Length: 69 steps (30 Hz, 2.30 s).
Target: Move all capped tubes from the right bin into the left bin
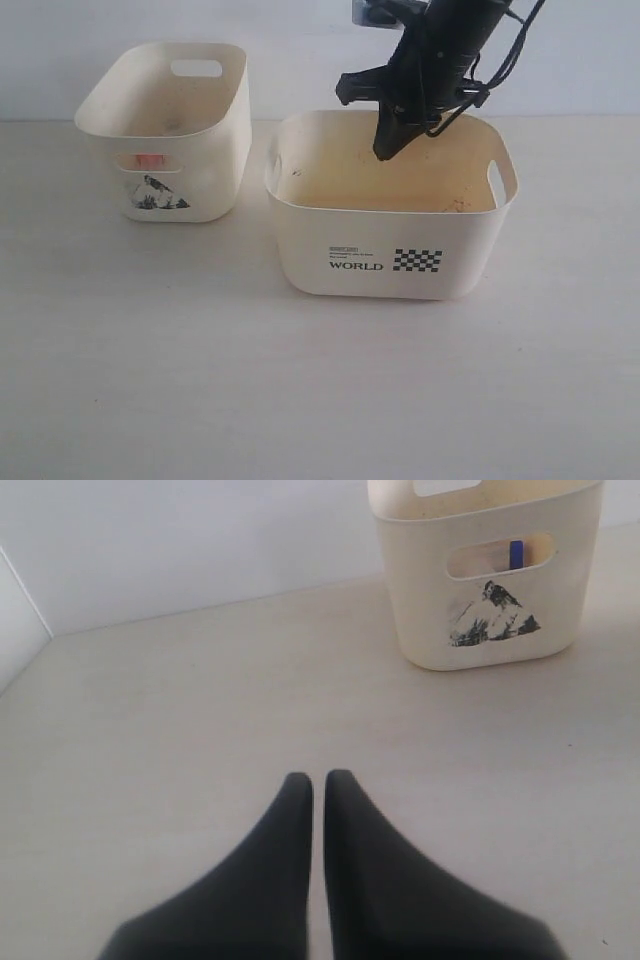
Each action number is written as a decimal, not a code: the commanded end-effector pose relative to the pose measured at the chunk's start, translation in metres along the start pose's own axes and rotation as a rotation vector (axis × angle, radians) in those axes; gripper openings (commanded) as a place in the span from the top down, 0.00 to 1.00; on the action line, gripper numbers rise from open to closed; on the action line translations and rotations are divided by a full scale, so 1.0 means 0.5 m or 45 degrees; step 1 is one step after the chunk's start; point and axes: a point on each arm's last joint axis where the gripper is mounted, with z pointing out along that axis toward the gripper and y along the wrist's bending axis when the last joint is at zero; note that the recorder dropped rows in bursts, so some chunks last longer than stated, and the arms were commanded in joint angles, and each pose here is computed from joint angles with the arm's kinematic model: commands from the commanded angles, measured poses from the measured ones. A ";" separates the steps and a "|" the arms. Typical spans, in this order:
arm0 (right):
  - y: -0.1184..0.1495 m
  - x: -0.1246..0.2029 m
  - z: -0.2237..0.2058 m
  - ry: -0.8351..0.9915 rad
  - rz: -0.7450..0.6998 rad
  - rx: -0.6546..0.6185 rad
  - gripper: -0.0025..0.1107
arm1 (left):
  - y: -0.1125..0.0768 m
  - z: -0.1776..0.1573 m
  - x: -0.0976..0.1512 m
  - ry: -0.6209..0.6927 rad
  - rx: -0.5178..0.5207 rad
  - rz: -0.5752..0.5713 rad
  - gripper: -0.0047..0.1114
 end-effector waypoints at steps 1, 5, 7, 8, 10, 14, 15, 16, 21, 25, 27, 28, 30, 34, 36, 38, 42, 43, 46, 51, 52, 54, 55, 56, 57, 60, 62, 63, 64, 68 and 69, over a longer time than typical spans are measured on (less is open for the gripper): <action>-0.008 0.046 0.023 0.119 0.018 0.003 0.98 | 0.001 -0.001 -0.003 -0.012 -0.003 -0.006 0.92; -0.011 0.060 0.045 0.171 0.036 -0.009 0.98 | 0.001 -0.001 -0.003 -0.012 -0.003 -0.006 0.92; -0.008 0.060 0.052 0.176 0.051 -0.033 0.98 | 0.001 -0.001 -0.003 -0.012 -0.003 -0.006 0.92; -0.004 0.060 0.059 0.185 0.049 -0.040 0.98 | 0.001 -0.001 -0.003 -0.012 -0.003 -0.006 0.92; 0.004 0.062 0.070 0.202 0.035 -0.044 0.98 | 0.001 -0.001 -0.003 -0.012 -0.003 -0.006 0.92; 0.033 0.064 0.090 0.229 -0.001 -0.070 0.98 | 0.001 -0.001 -0.003 -0.012 -0.003 -0.006 0.92; 0.038 0.064 0.094 0.234 -0.005 -0.074 0.98 | 0.001 -0.001 -0.003 -0.012 -0.003 -0.006 0.92; 0.042 0.065 0.095 0.236 -0.011 -0.075 0.98 | 0.001 -0.001 -0.003 -0.012 -0.003 -0.006 0.92; 0.027 0.067 0.106 0.264 0.047 -0.007 0.98 | 0.001 -0.001 -0.003 -0.012 -0.003 -0.006 0.92; 0.015 0.070 0.144 0.311 0.161 -0.053 0.98 | 0.001 -0.001 -0.004 -0.015 -0.003 -0.006 0.92; 0.013 0.072 0.160 0.332 0.202 -0.065 0.98 | 0.001 -0.001 -0.004 -0.015 -0.003 -0.006 0.92; 0.011 0.073 0.166 0.341 0.231 -0.062 0.98 | 0.001 -0.001 -0.004 -0.015 -0.003 -0.006 0.92; 0.008 0.075 0.174 0.354 0.271 -0.051 0.98 | 0.001 -0.001 -0.004 -0.015 -0.003 -0.006 0.92; 0.001 0.077 0.179 0.366 0.303 -0.012 0.98 | 0.001 -0.001 -0.004 -0.015 -0.003 -0.006 0.92; 0.001 0.077 0.179 0.366 0.302 -0.009 0.94 | 0.001 -0.001 -0.004 -0.015 -0.003 -0.006 0.92; 0.001 0.077 0.179 0.366 0.302 -0.009 0.84 | 0.001 -0.001 -0.004 -0.015 -0.003 -0.006 0.92; -0.003 0.079 0.190 0.383 0.383 0.009 0.46 | 0.001 -0.001 -0.004 -0.015 -0.003 -0.006 0.92; -0.005 0.081 0.196 0.392 0.418 0.015 0.40 | 0.001 -0.001 -0.004 -0.015 -0.003 -0.006 0.92; -0.007 0.083 0.215 0.417 0.449 -0.005 0.39 | 0.001 -0.001 -0.004 -0.015 -0.003 -0.006 0.92; -0.010 0.089 0.243 0.455 0.485 -0.039 0.42 | 0.001 -0.001 -0.004 -0.015 -0.003 -0.006 0.92; -0.011 0.090 0.245 0.459 0.487 -0.038 0.42 | 0.001 -0.001 -0.004 -0.015 -0.003 -0.006 0.92; -0.013 0.091 0.250 0.467 0.482 -0.035 0.42 | 0.001 -0.001 -0.004 -0.015 -0.003 -0.006 0.92; -0.014 0.093 0.254 0.473 0.481 -0.035 0.42 | 0.001 -0.001 -0.004 -0.015 -0.003 -0.006 0.92; -0.014 0.093 0.254 0.473 0.481 -0.035 0.42 | 0.001 -0.001 -0.004 -0.015 -0.003 -0.006 0.92; -0.016 0.094 0.258 0.478 0.481 -0.032 0.42 | 0.001 -0.001 -0.004 -0.015 -0.003 -0.006 0.92; -0.017 0.095 0.263 0.486 0.484 -0.031 0.42 | 0.001 -0.001 -0.004 -0.015 -0.003 -0.006 0.92; -0.017 0.095 0.263 0.486 0.484 -0.031 0.45 | 0.001 -0.001 -0.004 -0.015 -0.003 -0.006 0.92; -0.017 0.095 0.263 0.486 0.484 -0.031 0.50 | 0.001 -0.001 -0.004 -0.015 -0.003 -0.006 0.92; -0.017 0.095 0.263 0.486 0.484 -0.031 0.56 | 0.001 -0.001 -0.004 -0.015 -0.003 -0.006 0.92; -0.017 0.095 0.263 0.484 0.485 -0.034 0.89 | 0.001 -0.001 -0.004 -0.015 -0.003 -0.006 0.92; -0.016 0.093 0.262 0.481 0.485 -0.036 0.99 | 0.001 -0.001 -0.004 -0.015 -0.003 -0.006 0.92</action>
